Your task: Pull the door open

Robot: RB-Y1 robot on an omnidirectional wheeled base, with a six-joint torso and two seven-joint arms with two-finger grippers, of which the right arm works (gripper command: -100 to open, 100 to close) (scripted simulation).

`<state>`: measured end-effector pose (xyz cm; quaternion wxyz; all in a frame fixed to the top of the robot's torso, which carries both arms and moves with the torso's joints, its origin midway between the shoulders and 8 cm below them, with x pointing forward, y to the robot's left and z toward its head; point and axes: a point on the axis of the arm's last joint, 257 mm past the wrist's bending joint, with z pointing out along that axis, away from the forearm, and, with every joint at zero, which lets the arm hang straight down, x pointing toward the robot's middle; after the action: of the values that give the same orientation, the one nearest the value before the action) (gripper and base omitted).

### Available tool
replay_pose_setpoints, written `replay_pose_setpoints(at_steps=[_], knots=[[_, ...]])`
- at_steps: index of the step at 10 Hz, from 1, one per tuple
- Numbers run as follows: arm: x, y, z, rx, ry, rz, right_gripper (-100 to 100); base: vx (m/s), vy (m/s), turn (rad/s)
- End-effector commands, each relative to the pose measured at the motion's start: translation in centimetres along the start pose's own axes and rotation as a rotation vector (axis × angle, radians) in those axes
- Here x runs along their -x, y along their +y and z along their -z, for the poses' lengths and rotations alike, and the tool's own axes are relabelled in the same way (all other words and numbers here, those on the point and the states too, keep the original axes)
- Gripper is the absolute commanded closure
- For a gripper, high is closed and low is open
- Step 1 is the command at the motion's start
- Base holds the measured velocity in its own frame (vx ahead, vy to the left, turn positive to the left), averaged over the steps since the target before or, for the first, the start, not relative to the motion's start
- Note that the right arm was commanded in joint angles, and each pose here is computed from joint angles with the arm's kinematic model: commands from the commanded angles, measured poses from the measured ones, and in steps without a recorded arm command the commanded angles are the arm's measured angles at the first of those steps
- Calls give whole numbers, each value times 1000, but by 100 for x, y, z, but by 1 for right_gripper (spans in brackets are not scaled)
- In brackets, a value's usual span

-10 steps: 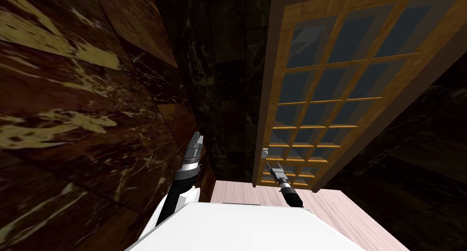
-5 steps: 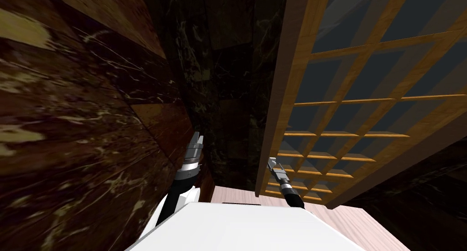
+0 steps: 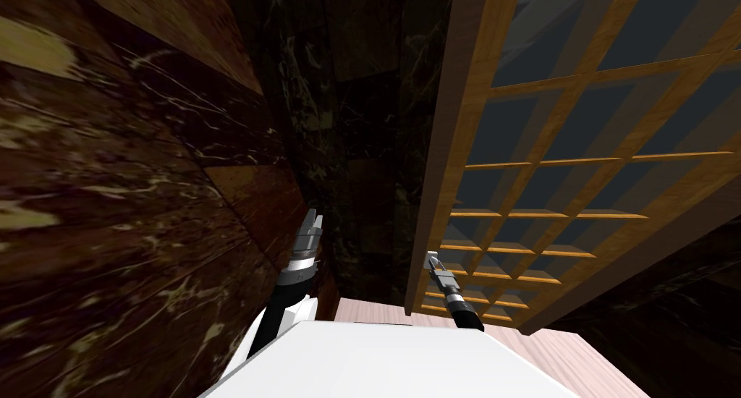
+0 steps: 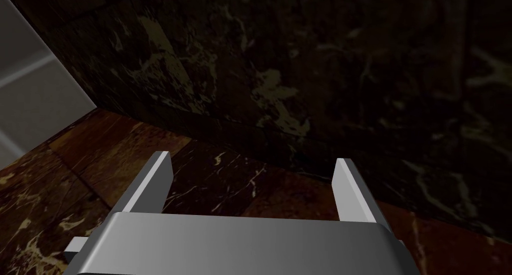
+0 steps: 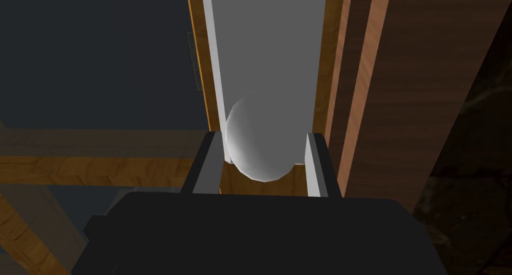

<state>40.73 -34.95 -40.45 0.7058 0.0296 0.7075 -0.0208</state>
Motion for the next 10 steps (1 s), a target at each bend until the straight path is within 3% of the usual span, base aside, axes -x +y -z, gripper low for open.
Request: replay_pose_setpoints(at_steps=[1,3,10], knots=[[-6,6,-3,0,2,-1,100,0,0,0],[-6,6,-3,0,2,-1,100,0,0,0],[37,-53,-28,-19,-14,-166,100,-46,-11,51]])
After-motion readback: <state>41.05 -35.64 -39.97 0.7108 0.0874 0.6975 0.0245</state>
